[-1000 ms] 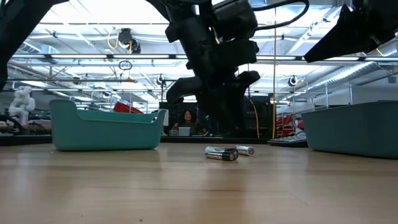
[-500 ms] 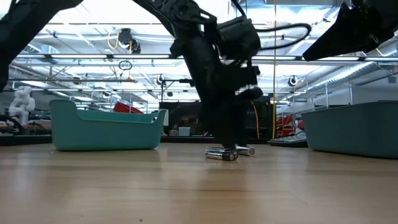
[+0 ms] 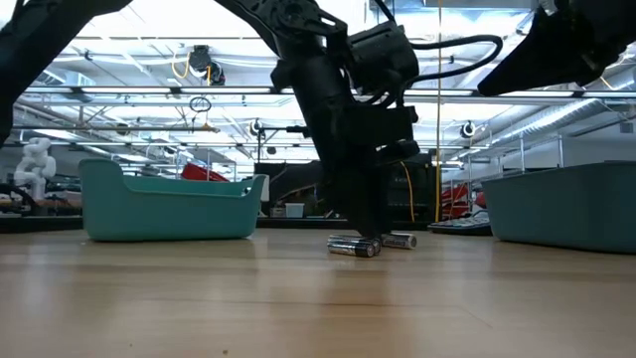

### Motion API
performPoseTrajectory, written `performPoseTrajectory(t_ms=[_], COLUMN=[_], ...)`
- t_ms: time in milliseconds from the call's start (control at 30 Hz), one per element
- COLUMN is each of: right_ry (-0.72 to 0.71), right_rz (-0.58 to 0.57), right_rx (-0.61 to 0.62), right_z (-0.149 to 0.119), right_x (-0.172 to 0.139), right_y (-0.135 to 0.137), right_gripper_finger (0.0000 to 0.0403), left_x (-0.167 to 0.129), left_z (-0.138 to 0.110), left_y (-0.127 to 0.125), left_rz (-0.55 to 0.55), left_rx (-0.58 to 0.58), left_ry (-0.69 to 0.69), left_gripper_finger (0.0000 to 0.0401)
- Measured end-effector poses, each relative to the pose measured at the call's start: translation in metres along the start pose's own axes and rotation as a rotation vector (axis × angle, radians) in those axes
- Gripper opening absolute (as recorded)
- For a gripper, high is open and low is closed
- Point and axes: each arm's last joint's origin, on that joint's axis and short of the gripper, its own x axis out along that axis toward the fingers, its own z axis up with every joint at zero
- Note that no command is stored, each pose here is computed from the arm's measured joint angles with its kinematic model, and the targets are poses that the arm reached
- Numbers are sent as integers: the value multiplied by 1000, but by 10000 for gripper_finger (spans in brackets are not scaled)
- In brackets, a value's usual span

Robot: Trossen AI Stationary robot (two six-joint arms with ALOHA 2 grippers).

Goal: Sort batteries
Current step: Put the white battery into the green bin

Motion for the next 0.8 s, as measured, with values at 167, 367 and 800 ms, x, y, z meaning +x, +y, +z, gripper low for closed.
performPoseTrajectory(t_ms=[167,367,800], right_ry=[-1,-6,-48], right_rz=[4,26,17], right_rx=[12,17,39], right_z=[0,-1,-8], right_x=[0,-5,-17], right_y=[1,3,-2], right_gripper_finger=[50,50,50], left_x=[-1,-9,-61], left_z=[8,16,24], left_y=[-2,3,7], left_rz=[54,47,120], left_rx=[-20,-90,-183], left_ry=[52,63,158], left_gripper_finger=[42,42,42])
